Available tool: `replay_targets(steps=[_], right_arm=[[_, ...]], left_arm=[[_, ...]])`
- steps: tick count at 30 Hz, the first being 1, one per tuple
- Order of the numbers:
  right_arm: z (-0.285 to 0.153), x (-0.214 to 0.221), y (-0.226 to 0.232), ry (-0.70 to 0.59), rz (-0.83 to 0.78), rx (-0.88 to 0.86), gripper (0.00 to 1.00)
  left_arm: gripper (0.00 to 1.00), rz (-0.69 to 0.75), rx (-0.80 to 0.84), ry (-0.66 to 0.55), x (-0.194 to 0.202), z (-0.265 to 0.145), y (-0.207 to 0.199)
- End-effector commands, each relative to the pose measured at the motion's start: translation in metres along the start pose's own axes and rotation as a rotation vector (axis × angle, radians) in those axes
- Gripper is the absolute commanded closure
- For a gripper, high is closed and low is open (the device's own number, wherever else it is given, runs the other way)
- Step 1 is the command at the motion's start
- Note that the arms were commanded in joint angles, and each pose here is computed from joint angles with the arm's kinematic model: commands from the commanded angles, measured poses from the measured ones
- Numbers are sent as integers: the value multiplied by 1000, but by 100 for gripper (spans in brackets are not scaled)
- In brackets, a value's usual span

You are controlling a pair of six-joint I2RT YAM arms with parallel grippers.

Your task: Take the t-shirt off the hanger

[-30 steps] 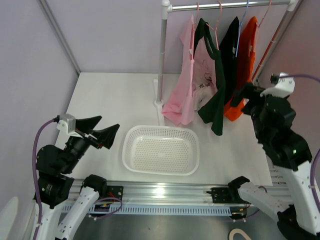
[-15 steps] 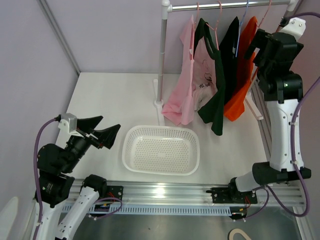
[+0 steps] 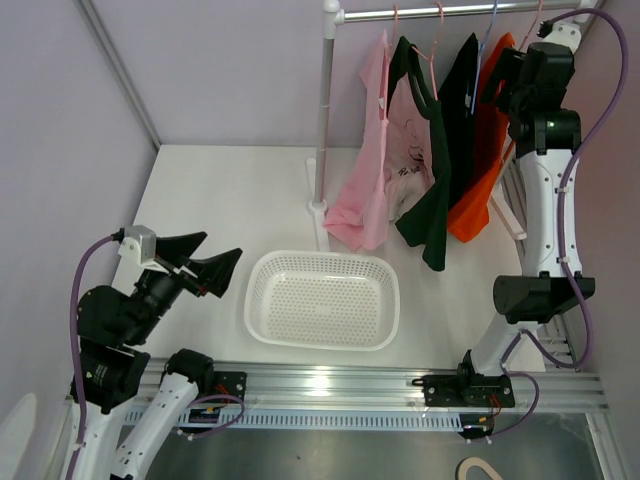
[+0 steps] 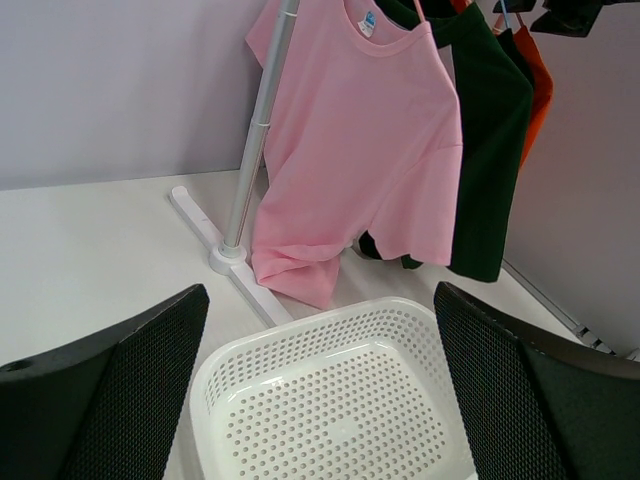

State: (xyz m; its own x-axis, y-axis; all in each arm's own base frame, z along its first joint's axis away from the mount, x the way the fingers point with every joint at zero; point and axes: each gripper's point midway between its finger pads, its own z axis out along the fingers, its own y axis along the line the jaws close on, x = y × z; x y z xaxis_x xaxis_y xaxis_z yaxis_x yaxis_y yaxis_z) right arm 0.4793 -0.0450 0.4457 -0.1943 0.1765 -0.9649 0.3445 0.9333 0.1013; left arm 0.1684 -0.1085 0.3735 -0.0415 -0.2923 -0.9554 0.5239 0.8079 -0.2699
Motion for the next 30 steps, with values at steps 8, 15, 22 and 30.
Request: replay_targets(steps=[8,15,22,30], right_arm=[[3,-36,13,-123,17,-55,20],[4,-50,13,-175,-13,-50,45],[13,-45,13,-165,-19,-44,57],[28,-33,14,-139,-35,-29,51]], left_arm=[[0,10,-10,27,5,7,4],[1,10,-16,32,5,10,6],[0,7,-19,42,7,13,8],[1,8,-31,40,7,12,10]])
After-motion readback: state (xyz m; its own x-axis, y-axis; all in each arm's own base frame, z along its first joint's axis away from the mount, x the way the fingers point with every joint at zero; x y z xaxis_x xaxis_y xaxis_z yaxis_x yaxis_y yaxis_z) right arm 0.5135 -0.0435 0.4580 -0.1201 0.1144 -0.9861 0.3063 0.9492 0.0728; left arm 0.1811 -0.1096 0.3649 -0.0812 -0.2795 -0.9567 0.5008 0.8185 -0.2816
